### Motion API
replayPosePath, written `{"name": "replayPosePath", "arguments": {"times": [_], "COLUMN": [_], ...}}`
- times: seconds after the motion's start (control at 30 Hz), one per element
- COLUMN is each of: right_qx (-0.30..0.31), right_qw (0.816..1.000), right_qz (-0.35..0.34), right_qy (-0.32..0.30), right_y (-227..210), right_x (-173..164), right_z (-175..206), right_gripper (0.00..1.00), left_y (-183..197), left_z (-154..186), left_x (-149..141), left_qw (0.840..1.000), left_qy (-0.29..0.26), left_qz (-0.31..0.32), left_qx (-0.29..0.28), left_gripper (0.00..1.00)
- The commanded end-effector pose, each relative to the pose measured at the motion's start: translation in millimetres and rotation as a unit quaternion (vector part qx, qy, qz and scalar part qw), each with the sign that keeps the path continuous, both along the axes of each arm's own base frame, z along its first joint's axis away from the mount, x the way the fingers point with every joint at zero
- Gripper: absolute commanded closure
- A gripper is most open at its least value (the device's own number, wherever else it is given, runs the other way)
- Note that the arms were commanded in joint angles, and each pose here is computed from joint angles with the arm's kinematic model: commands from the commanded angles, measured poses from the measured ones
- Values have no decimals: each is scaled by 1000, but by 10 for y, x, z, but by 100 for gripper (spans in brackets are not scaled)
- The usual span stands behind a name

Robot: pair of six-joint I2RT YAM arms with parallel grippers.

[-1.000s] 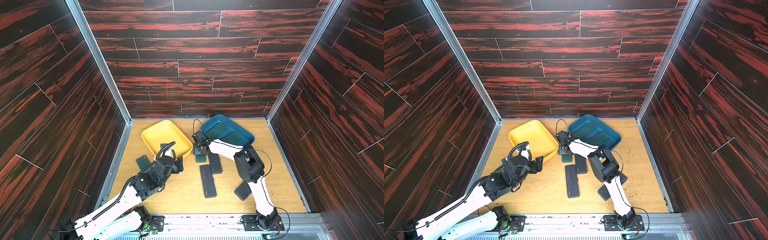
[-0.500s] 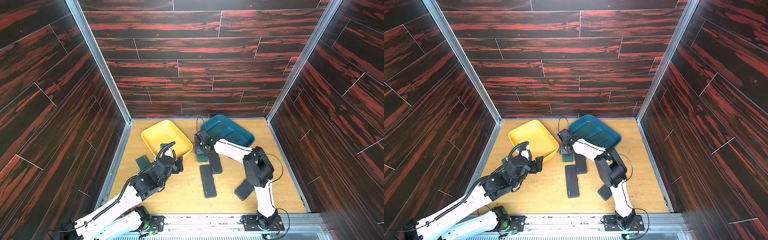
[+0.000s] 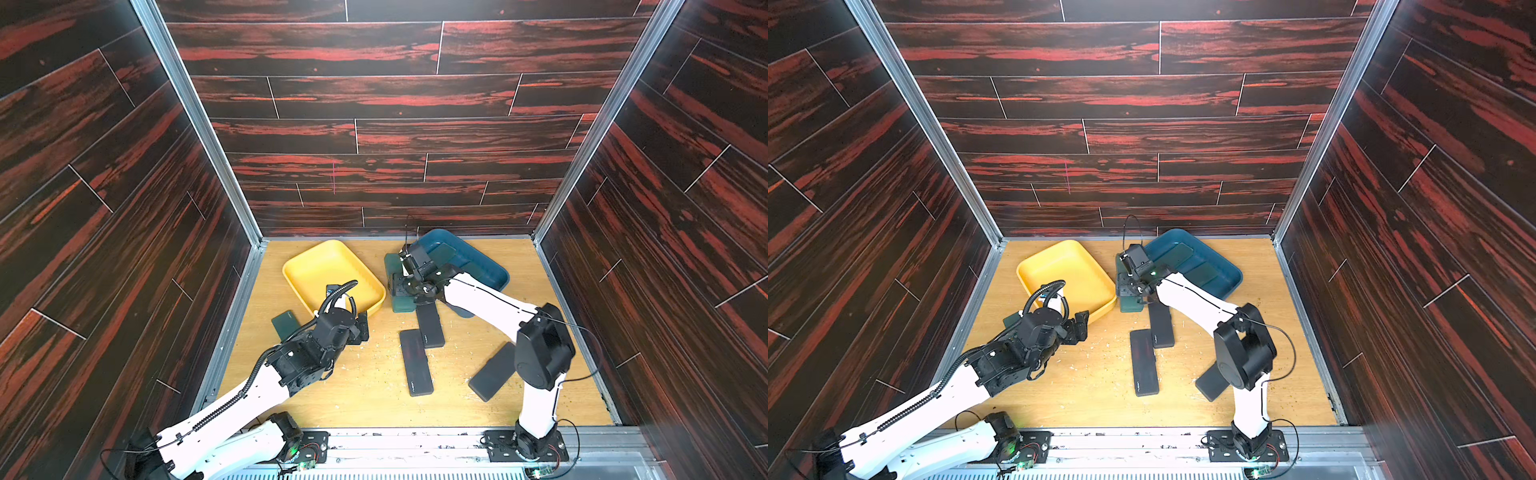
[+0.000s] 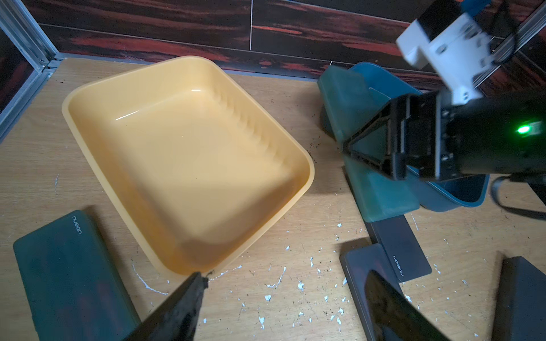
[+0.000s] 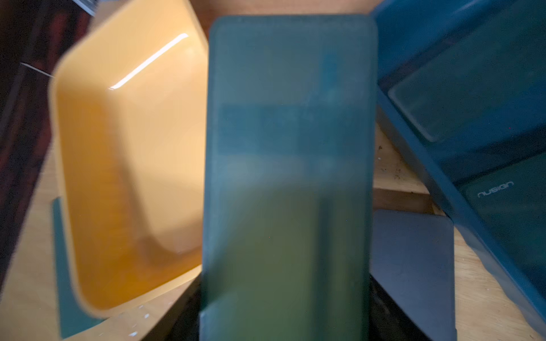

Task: Place the pencil cases by color into the storage box
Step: Pick up the pencil case from the center of the board, then place the pencil case at the storage box.

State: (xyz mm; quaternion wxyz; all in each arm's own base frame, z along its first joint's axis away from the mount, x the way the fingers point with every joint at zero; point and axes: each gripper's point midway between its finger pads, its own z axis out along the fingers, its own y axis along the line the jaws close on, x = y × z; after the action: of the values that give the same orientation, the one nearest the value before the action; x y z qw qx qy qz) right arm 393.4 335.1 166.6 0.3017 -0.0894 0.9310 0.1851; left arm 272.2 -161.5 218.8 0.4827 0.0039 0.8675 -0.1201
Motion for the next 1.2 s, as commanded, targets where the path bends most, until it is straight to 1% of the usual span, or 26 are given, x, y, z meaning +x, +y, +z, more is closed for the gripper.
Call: {"name": "replayPosePath", "arguments": {"times": [0.0, 0.17, 0.33, 0.53, 0.73, 0.97, 1.17], "right_qx": [51, 76, 84, 79, 66, 37, 15], "right_qw": [999, 997, 994, 985, 968, 945, 930], "right_qz": [7, -21, -67, -150, -241, -325, -367], "right_qy": [-15, -26, -30, -23, -11, 7, 31], "right_y": [-52, -311, -718, -1320, -1811, -2146, -2284], "right_x": [-14, 116, 297, 531, 698, 750, 741], "right_z": [394, 586, 622, 444, 148, -177, -425], "right_gripper": [43, 43, 43, 43, 43, 44, 44], "left_y": [-24, -98, -195, -359, -472, -570, -613], "left_z": [142, 186, 197, 180, 110, 35, 11], "left_x": [49, 94, 141, 173, 187, 194, 177], "left_qw": [1000, 1000, 999, 998, 996, 995, 994], "left_qy": [-13, -17, -21, -22, -19, -14, -11], "left_qz": [-1, -12, -29, -63, -84, -98, -108], "left_qx": [2, 4, 4, -3, -10, -25, -32], "left_gripper": [14, 14, 14, 14, 14, 14, 15]}}
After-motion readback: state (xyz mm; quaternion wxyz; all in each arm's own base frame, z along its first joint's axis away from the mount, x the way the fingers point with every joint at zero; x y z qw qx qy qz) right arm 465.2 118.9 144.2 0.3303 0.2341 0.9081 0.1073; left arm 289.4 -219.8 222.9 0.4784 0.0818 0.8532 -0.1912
